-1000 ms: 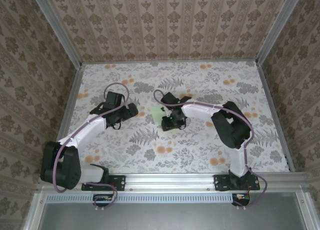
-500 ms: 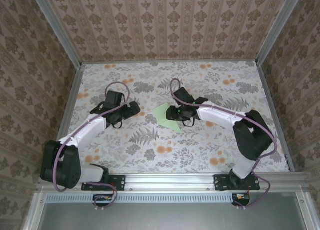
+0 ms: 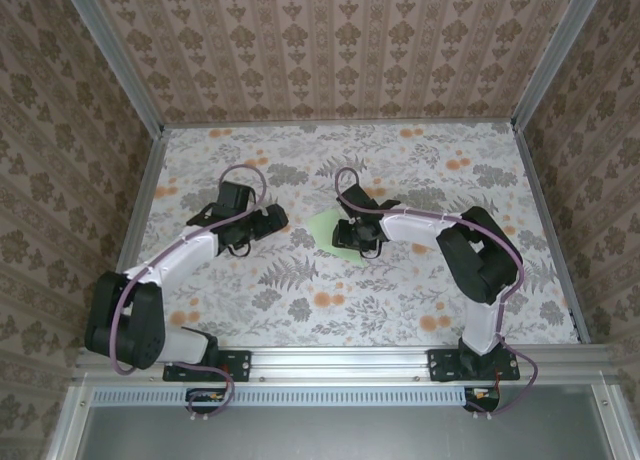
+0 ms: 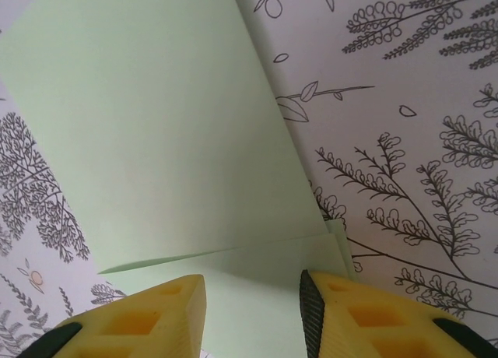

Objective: Fold a paper plane with a square sheet of paper (pick it up from the middle)

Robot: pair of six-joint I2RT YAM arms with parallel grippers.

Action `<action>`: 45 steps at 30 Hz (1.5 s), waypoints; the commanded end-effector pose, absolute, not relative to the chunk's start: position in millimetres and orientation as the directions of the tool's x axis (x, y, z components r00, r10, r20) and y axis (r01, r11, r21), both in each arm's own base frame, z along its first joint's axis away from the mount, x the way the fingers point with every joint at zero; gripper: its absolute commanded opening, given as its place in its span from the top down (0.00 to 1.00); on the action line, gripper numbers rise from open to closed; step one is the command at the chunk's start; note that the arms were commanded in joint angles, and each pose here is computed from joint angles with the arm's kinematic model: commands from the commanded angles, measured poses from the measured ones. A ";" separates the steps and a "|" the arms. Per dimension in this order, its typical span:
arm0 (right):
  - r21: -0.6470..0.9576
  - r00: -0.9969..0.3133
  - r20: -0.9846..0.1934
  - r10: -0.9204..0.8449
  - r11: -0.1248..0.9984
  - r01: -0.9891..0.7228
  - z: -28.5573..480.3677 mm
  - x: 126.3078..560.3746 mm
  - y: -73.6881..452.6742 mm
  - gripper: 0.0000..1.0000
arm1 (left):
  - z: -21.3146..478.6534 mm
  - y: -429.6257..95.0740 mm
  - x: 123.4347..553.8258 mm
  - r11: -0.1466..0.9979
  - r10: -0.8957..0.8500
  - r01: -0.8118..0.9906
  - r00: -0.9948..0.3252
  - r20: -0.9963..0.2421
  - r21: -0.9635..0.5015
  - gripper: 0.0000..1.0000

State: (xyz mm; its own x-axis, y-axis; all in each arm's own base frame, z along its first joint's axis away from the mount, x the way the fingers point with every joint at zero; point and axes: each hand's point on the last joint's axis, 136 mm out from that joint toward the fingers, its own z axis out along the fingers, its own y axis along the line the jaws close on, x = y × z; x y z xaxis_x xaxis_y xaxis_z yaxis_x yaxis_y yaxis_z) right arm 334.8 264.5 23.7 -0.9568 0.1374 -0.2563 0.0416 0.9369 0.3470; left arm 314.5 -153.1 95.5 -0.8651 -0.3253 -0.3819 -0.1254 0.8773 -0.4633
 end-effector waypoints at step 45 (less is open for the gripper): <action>0.665 -0.976 0.000 0.216 0.729 0.161 -9.6 294.5 211.1 0.67 | 48.0 -330.4 274.7 0.675 -0.200 -0.114 -0.979 -0.032 -0.729 0.35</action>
